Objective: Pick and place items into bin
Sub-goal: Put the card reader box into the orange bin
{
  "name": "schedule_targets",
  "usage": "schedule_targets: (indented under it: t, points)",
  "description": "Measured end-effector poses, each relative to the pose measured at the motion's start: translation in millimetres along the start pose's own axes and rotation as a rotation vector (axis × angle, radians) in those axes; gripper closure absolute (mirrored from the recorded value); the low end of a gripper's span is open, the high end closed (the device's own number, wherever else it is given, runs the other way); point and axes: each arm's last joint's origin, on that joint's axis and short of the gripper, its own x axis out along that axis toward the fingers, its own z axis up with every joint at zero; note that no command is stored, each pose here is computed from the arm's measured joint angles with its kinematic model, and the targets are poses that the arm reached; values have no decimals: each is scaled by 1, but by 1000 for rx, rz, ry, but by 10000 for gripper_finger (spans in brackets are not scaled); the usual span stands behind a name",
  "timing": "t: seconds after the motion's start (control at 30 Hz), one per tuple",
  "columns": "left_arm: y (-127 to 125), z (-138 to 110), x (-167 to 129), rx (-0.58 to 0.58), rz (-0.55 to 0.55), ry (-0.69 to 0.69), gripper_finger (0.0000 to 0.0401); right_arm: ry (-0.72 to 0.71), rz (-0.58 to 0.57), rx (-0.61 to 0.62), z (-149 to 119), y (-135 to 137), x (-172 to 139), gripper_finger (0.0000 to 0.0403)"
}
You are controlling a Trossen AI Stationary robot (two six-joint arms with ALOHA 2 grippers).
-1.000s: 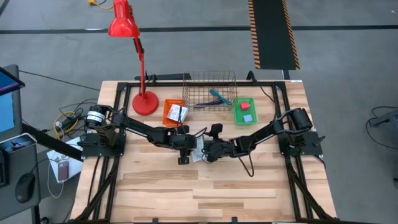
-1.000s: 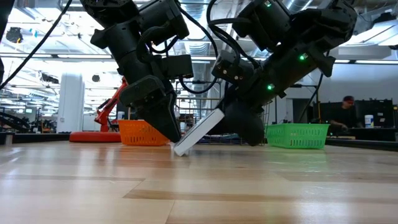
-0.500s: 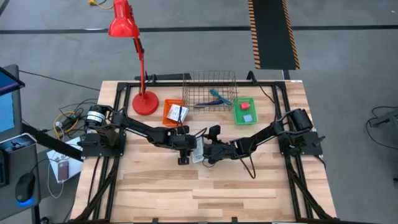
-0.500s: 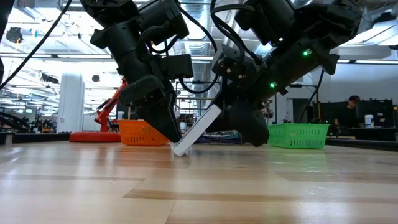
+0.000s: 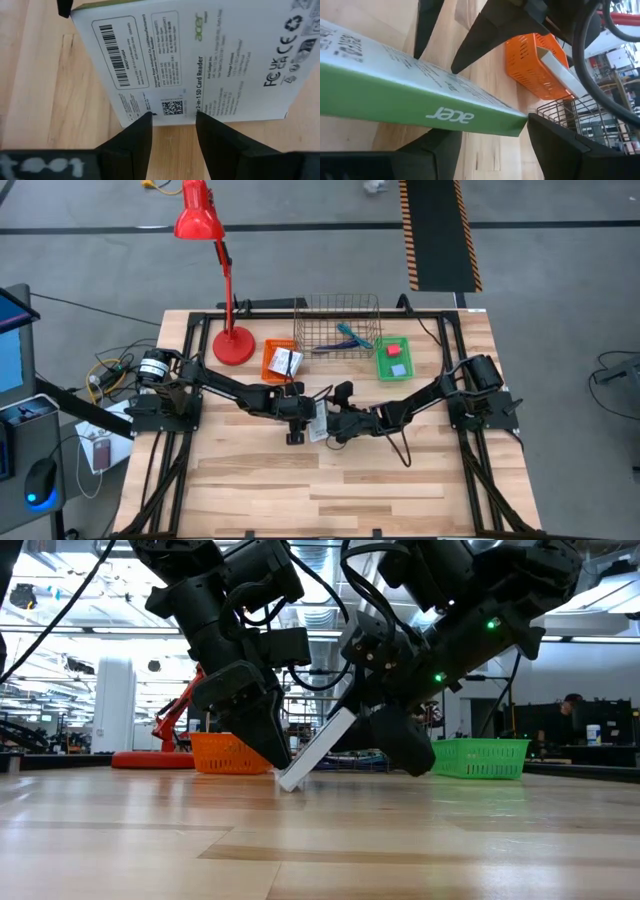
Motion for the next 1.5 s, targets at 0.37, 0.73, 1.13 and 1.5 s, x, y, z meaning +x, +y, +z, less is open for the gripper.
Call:
schedule_targets:
  t: [0.37,0.73,1.13,1.5]
  points:
    - [0,0,0,0,0,0,258,-46,6,-94,6,2,-3,184]
    - [0,0,0,0,2,0,258,-49,6,-133,6,3,-4,184]
    - [0,0,0,0,3,-1,258,-45,-1,-139,6,2,-3,184]
    - [0,0,0,0,2,-1,258,-48,-1,-216,6,2,-3,184]
